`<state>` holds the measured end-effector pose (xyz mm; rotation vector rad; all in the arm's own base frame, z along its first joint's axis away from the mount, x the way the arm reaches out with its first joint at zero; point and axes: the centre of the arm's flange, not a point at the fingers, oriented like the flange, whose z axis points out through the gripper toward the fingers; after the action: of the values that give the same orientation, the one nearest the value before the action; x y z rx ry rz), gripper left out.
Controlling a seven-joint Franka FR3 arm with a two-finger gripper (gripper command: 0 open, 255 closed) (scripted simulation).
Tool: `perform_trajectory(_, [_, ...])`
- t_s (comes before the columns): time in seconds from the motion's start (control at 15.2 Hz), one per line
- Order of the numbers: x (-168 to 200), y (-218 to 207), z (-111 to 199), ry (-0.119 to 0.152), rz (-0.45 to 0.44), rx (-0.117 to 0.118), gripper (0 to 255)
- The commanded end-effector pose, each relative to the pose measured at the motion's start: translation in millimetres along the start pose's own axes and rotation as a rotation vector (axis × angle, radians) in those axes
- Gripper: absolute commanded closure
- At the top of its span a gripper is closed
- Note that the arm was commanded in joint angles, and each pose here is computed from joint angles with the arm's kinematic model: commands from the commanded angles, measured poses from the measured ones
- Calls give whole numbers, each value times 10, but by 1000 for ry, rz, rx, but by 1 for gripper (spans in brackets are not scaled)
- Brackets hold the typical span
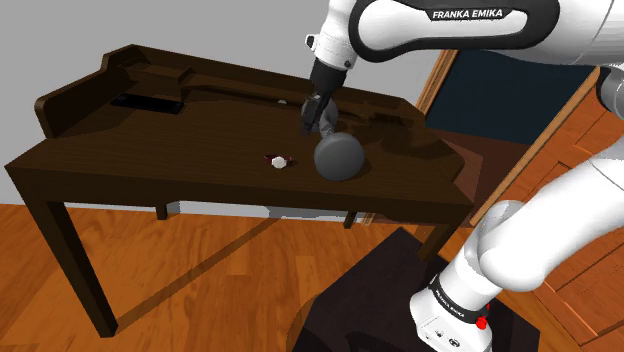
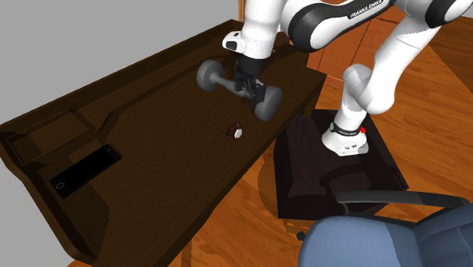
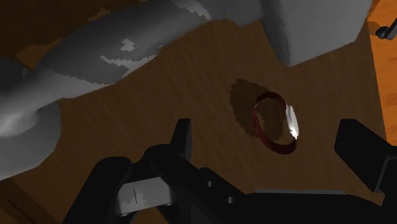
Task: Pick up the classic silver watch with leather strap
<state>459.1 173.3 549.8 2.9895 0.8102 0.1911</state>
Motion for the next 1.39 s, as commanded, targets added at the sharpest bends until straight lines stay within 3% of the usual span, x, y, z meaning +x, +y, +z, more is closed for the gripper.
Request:
perform_trajectory(0.0, [201, -142, 134, -4, -52, -1, 0])
perform_trajectory(0.4, [730, -599, 491, -17, -201, -6, 0])
perform_trajectory(0.99, [686, -627, 888, -17, -201, -6, 0])
perform_trajectory(1.06, [687, -619, 888, -17, -201, -6, 255])
perform_trajectory(1.32, [685, -616, 887, -17, -201, -6, 255])
